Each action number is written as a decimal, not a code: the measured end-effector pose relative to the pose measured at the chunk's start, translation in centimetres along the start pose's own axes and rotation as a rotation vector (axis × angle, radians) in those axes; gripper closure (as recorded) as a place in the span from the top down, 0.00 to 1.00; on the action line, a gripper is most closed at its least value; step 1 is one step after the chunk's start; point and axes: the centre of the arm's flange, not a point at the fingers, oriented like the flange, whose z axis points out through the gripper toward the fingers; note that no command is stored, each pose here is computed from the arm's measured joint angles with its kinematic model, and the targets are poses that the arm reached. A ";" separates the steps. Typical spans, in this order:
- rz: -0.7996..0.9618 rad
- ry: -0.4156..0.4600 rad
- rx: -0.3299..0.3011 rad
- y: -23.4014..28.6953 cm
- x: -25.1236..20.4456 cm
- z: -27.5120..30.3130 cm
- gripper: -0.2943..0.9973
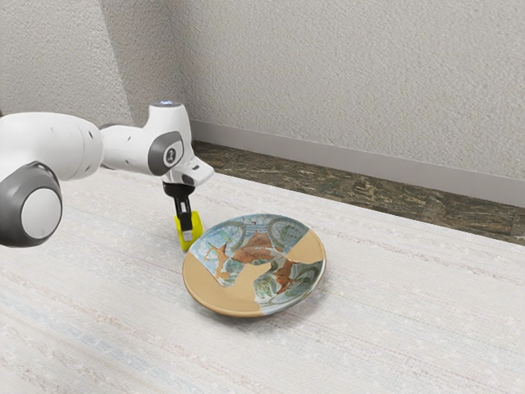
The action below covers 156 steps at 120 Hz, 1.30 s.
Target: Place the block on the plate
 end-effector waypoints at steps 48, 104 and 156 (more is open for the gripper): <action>0.005 0.043 0.083 2.4 -0.4 -8.6 0.56; 0.192 0.004 0.070 18.1 10.5 -8.1 0.56; 0.146 0.011 0.048 20.8 12.7 -4.9 0.56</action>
